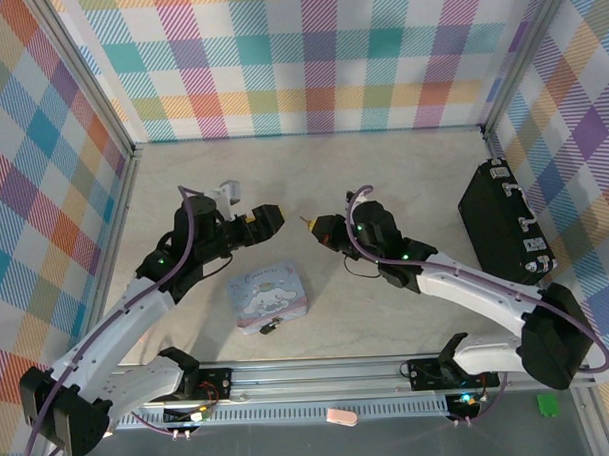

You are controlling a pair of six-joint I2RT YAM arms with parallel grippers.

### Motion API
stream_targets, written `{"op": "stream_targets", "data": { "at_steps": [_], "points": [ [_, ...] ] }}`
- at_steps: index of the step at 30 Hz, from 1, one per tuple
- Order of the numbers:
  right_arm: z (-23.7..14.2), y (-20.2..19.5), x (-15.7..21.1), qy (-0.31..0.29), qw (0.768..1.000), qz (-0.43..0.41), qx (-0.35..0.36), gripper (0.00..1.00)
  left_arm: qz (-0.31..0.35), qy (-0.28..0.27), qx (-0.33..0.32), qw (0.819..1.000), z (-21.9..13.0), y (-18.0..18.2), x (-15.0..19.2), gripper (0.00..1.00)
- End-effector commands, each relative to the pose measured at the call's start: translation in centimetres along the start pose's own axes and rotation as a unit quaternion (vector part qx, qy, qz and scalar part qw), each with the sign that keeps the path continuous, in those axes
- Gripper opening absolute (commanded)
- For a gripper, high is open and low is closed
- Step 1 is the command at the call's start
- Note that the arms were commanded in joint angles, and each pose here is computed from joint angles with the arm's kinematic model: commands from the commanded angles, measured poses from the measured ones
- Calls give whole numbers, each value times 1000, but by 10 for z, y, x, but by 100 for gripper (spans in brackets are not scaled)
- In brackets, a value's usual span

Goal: Unlock a padlock with a key

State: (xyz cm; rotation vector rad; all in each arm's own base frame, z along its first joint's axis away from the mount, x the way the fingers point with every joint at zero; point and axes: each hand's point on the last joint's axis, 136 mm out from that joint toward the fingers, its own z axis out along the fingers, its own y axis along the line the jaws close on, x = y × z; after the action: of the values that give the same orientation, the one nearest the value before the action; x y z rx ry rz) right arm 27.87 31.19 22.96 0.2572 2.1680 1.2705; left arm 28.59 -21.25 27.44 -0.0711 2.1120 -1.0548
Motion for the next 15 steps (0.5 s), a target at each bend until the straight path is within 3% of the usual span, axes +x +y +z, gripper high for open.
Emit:
{"op": "stream_targets", "data": {
  "at_steps": [1,10,15],
  "points": [
    [4,47,-10,0,997,5,-80,0,4,-30,24,999,11,-17,-17,91],
    [18,43,-1,25,996,21,-84,0,2,2,11,1000,35,-12,-6,76],
    [18,41,0,25,996,22,-82,0,3,9,0,1000,36,-6,-2,61]
  ]
}}
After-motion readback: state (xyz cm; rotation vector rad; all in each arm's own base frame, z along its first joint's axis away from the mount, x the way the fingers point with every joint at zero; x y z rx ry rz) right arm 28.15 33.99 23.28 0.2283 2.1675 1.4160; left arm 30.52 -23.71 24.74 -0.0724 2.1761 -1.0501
